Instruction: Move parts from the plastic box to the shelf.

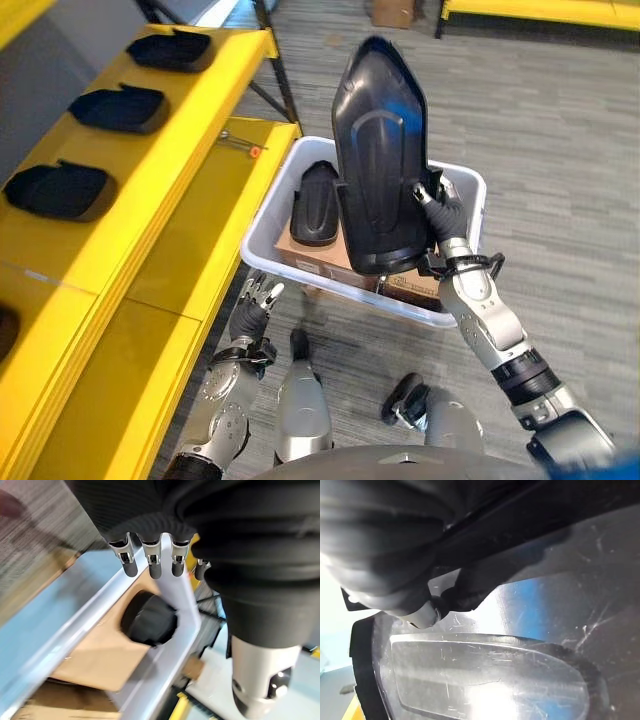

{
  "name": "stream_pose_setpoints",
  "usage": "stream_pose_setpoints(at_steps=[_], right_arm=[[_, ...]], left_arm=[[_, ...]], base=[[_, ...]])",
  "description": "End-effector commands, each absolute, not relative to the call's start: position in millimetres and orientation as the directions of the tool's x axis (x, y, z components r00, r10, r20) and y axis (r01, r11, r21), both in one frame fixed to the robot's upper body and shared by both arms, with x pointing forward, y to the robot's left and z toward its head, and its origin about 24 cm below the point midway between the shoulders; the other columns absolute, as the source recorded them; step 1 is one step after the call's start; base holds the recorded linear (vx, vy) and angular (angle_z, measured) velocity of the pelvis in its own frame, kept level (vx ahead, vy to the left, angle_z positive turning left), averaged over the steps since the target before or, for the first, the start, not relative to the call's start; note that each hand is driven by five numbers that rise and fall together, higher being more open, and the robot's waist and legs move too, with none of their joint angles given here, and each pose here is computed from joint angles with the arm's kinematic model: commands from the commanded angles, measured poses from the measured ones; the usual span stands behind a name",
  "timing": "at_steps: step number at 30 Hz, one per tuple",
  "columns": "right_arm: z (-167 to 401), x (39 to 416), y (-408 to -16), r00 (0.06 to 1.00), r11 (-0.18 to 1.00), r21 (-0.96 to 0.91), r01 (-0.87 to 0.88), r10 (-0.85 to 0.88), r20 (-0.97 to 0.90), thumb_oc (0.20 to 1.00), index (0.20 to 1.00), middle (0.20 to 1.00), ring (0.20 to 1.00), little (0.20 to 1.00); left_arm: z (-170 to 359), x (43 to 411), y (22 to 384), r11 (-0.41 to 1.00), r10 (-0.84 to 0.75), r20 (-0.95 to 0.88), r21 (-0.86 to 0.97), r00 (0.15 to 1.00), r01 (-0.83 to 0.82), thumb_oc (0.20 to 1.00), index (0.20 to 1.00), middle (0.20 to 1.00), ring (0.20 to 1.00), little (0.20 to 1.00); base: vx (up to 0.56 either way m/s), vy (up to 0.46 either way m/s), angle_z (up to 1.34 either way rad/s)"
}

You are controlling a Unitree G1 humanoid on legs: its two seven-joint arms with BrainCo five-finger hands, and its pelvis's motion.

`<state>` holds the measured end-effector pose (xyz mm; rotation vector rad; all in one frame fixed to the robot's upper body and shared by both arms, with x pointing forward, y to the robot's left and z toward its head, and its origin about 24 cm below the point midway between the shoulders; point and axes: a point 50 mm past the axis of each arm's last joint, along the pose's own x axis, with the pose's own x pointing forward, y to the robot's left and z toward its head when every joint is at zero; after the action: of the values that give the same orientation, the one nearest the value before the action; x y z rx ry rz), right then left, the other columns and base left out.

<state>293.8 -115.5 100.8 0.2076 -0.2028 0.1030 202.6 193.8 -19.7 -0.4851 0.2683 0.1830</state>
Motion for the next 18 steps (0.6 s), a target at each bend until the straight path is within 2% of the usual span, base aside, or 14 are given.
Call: stream_pose_setpoints(at_steps=[1,6,18], right_arm=[[140,295,-111,0.915,0.939,0.272,-0.209,0.09,0.393,0.2,0.2,0.2,0.2,0.2],[137,292,-121,0.925,0.944,0.284,-0.169,0.053,0.376,0.2,0.2,0.2,0.2,0.2],[129,294,-113,0.938,0.944,0.27,-0.187,0.09,0.335,0.2,0.2,0.2,0.2,0.2]], left_arm=[[11,211,194,0.887,0.075,-0.138,-0.443,0.988,-0.129,1.0,1.0,1.0,1.0,1.0],[10,209,189,0.893,0.047,-0.145,-0.438,0.988,-0.106,1.0,1.0,1.0,1.0,1.0],[14,205,207,0.916,0.096,-0.136,-0.375,0.986,-0.14,1.0,1.0,1.0,1.0,1.0]], base=[[-0.02,0.15,0.89],[-0.01,0.278,1.23],[0.0,0.224,0.25]])
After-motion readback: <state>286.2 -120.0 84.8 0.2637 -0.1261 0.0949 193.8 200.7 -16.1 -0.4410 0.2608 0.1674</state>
